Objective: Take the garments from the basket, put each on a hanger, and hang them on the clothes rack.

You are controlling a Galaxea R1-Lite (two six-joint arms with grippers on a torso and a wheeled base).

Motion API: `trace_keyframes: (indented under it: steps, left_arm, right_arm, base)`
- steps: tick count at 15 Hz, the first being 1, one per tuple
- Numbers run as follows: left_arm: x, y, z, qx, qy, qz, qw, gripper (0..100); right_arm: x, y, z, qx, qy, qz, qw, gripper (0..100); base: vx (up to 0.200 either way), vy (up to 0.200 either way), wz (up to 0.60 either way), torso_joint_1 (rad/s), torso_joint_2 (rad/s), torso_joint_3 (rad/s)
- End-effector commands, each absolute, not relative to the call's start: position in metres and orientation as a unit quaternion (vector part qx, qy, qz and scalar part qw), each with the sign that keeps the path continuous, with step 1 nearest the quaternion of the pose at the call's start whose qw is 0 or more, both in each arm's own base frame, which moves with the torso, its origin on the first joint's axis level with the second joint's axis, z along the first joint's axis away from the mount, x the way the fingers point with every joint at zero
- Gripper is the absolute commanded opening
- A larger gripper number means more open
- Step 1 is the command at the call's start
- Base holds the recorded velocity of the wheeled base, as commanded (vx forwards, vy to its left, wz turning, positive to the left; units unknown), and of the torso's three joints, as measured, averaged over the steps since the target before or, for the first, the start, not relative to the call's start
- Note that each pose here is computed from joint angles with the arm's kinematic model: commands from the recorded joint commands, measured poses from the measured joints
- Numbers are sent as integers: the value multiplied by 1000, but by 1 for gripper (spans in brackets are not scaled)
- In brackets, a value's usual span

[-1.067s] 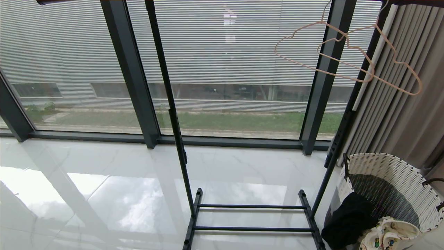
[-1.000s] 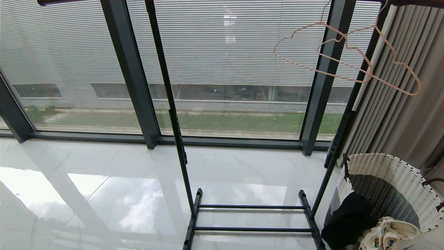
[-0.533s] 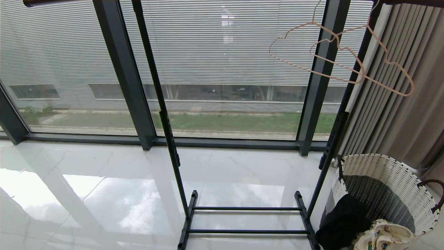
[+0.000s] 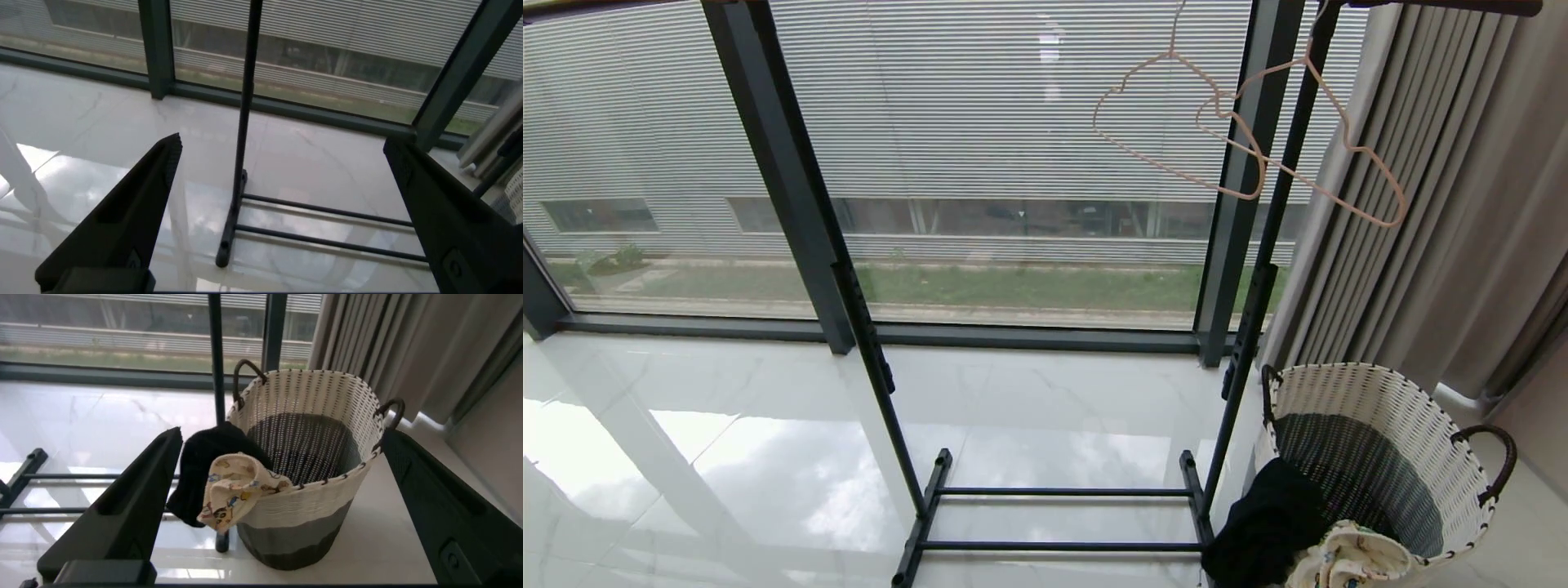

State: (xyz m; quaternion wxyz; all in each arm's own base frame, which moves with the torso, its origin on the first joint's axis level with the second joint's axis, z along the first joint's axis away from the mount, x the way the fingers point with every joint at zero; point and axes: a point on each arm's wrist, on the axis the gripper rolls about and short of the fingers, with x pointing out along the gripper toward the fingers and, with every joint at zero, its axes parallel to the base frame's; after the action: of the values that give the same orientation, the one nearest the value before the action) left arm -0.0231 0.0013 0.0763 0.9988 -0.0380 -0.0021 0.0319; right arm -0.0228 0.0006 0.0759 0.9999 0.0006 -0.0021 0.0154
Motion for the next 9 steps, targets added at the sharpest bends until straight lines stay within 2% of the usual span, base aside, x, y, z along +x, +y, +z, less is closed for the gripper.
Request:
trace_keyframes:
  steps: [1,9]
  left_arm:
    - [-23,1,77,-40,-3,32,999,100]
    - [-23,1,76,-48,-2,32,998,100]
  right_arm:
    - [-23,1,76,-2,-2,16,1000,100]
    - [-23,1,76,-18,-2,17,1000,100]
  base:
    - [0,0,0,0,0,0]
    - [0,0,0,0,0,0]
